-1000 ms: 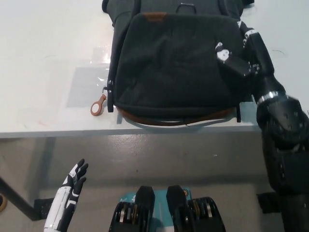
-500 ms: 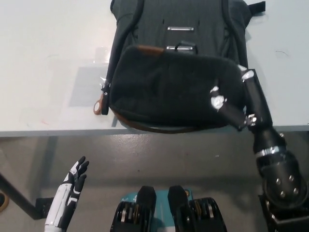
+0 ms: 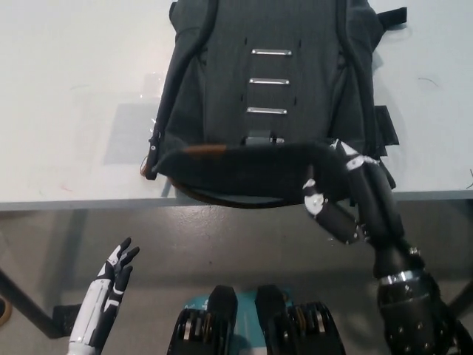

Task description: A bag is kept in the middle of the table with its flap loosely closed and the robot uses its right hand to adjust it and opens it

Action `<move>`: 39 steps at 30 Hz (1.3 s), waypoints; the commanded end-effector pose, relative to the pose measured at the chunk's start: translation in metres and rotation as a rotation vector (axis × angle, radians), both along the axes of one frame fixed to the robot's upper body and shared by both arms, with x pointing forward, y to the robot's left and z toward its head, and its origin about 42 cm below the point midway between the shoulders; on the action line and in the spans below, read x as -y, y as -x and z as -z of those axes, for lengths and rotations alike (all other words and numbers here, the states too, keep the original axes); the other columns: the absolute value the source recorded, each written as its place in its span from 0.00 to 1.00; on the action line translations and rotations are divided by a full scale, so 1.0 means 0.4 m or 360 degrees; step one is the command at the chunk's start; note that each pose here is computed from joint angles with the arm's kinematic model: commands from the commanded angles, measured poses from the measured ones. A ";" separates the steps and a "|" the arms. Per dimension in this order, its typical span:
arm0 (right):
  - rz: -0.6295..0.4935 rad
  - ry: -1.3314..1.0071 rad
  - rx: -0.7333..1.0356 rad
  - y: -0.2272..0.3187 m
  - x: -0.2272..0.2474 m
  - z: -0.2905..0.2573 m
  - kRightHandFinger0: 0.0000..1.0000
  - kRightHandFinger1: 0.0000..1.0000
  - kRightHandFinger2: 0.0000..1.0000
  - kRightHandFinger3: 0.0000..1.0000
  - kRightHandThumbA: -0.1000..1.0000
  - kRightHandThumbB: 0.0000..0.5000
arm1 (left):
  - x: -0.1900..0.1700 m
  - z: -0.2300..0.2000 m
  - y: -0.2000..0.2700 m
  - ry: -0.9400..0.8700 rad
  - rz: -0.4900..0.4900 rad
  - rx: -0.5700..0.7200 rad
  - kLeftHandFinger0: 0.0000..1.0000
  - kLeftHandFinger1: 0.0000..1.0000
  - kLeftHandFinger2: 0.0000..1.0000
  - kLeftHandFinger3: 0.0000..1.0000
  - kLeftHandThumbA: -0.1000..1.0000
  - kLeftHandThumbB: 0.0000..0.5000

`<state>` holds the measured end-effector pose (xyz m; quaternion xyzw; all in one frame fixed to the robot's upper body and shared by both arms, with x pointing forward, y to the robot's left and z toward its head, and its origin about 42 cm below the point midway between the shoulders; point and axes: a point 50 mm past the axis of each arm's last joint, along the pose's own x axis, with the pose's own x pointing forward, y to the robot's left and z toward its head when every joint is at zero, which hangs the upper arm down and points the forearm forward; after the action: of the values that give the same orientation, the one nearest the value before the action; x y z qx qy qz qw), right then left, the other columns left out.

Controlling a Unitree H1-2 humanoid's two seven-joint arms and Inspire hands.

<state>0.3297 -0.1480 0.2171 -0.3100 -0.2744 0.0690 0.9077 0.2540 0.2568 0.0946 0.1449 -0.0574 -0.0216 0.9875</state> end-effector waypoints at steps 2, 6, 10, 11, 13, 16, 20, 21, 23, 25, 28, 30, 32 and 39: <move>-0.0274 0.0937 0.0371 0.089 -0.054 0.156 1.00 1.00 1.00 1.00 0.83 0.77 | -0.007 -0.072 -0.059 -0.0179 0.0120 0.0164 1.00 1.00 0.94 0.98 1.00 0.15; -0.0406 0.0967 -0.0206 0.114 -0.021 0.255 1.00 1.00 1.00 1.00 1.00 0.82 | -0.004 -0.080 -0.070 -0.0179 0.0129 0.0174 1.00 1.00 0.93 0.98 1.00 0.13; -0.0541 0.0861 -0.0541 0.126 0.010 0.294 1.00 1.00 1.00 1.00 1.00 0.79 | -0.003 -0.085 -0.087 -0.0191 0.0132 0.0188 1.00 1.00 0.93 0.99 1.00 0.15; -0.0595 0.0808 -0.0701 0.134 0.028 0.295 1.00 1.00 1.00 1.00 1.00 0.78 | -0.004 -0.089 -0.093 -0.0187 0.0136 0.0199 1.00 1.00 0.93 0.99 1.00 0.15; -0.0643 0.0778 -0.0842 0.140 0.052 0.290 1.00 1.00 1.00 1.00 1.00 0.83 | -0.005 -0.095 -0.103 -0.0193 0.0142 0.0227 1.00 1.00 0.92 0.99 1.00 0.14; -0.0702 0.0806 -0.1007 0.146 0.090 0.271 1.00 1.00 1.00 1.00 1.00 0.86 | -0.007 -0.111 -0.124 -0.0211 0.0139 0.0233 1.00 1.00 0.92 1.00 1.00 0.18; -0.0693 0.0838 -0.1167 0.144 0.153 0.259 1.00 1.00 1.00 1.00 1.00 0.84 | -0.002 -0.117 -0.136 -0.0198 0.0151 0.0229 1.00 1.00 0.95 1.00 1.00 0.16; -0.0688 0.0833 -0.1173 0.142 0.159 0.258 1.00 1.00 1.00 1.00 1.00 0.83 | -0.001 -0.118 -0.139 -0.0199 0.0153 0.0232 1.00 1.00 0.95 1.00 1.00 0.15; -0.0647 0.0751 -0.1165 0.136 0.187 0.249 1.00 1.00 1.00 1.00 1.00 0.73 | 0.001 -0.122 -0.148 -0.0204 0.0162 0.0240 1.00 1.00 0.95 1.00 1.00 0.14; -0.0580 0.0596 -0.1117 0.132 0.215 0.241 1.00 1.00 1.00 1.00 1.00 0.65 | 0.001 -0.125 -0.151 -0.0208 0.0168 0.0248 1.00 1.00 0.95 1.00 1.00 0.14; -0.0477 0.0329 -0.0999 0.130 0.247 0.230 1.00 1.00 1.00 1.00 1.00 0.59 | 0.000 -0.128 -0.155 -0.0207 0.0166 0.0253 1.00 1.00 0.94 1.00 1.00 0.15; -0.0361 0.0089 -0.0866 0.132 0.273 0.223 1.00 1.00 1.00 1.00 1.00 0.67 | 0.002 -0.133 -0.161 -0.0218 0.0173 0.0263 1.00 1.00 0.93 1.00 1.00 0.14; -0.0230 -0.0201 -0.0703 0.141 0.301 0.228 1.00 1.00 1.00 1.00 1.00 0.60 | 0.002 -0.136 -0.162 -0.0219 0.0179 0.0268 1.00 1.00 0.93 1.00 1.00 0.12; -0.0002 -0.0881 -0.0469 0.162 0.341 0.269 1.00 1.00 1.00 1.00 1.00 0.47 | -0.001 -0.146 -0.174 -0.0218 0.0179 0.0300 1.00 1.00 0.90 1.00 1.00 0.12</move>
<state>0.2775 -0.2288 0.1184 -0.2696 -0.0869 0.2348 0.9299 0.3085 0.2523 0.1296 0.1806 -0.1140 -0.0514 0.9756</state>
